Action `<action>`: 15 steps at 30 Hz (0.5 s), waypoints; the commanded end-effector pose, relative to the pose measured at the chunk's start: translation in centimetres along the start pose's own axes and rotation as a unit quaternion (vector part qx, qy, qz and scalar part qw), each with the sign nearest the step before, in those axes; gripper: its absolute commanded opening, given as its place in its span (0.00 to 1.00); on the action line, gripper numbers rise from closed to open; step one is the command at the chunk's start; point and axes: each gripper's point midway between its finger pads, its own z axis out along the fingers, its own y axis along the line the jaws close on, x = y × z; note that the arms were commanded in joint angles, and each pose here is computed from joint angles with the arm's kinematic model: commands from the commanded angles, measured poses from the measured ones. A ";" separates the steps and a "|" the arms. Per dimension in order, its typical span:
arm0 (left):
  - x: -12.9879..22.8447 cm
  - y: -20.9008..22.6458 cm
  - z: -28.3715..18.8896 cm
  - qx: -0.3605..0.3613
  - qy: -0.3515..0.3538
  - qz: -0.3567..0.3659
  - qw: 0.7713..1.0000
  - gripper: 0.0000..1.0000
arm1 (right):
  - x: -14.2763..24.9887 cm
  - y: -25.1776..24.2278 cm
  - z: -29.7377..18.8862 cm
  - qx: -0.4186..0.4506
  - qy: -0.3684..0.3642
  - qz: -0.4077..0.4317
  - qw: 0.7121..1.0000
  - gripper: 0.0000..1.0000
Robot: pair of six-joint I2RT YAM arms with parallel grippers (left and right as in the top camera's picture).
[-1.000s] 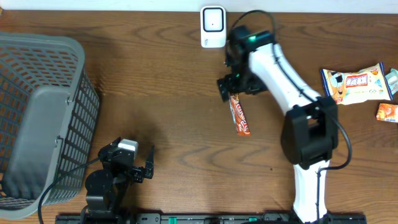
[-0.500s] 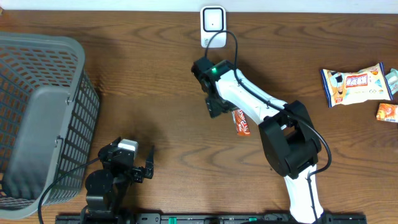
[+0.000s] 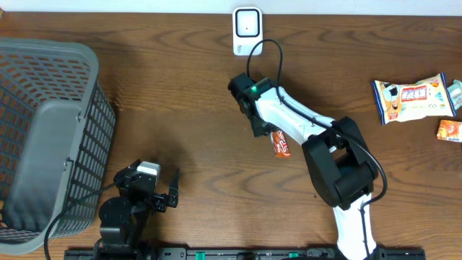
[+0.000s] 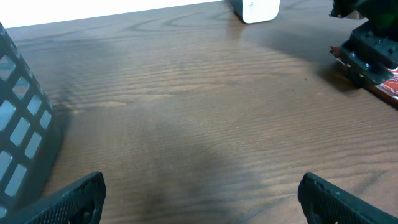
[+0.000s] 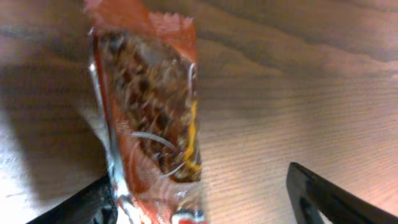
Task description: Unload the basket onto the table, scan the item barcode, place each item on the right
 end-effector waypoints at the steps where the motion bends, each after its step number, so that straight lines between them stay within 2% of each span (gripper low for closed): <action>1: 0.9 -0.1 0.2 0.001 0.014 0.005 1.000 0.99 | 2.5 -0.5 2.9 0.028 0.031 -0.006 0.999 0.62; 2: 0.9 -0.1 0.2 0.001 0.014 0.005 1.000 0.99 | 2.7 -0.6 3.1 0.029 0.033 -0.006 0.999 0.43; 3: 0.9 -0.1 0.2 0.001 0.014 0.005 1.000 0.98 | 2.9 -0.7 3.3 0.031 0.036 -0.006 0.999 0.33; 6: 0.9 -0.1 0.2 0.001 0.014 0.005 1.000 0.99 | 3.4 -0.9 3.8 0.026 0.046 -0.008 0.999 0.25; 9: 0.9 -0.1 0.2 0.001 0.014 0.005 1.000 0.99 | 3.8 0.2 4.1 -0.028 0.071 -0.016 0.997 0.14; 11: 0.9 -0.1 0.2 0.001 0.014 0.005 1.000 0.98 | 3.4 0.6 3.9 -0.061 0.082 -0.013 0.995 0.01; 15: 0.9 -0.1 0.2 0.001 0.014 0.005 1.000 0.98 | 2.0 2.8 1.6 -0.212 0.109 -0.045 0.970 0.01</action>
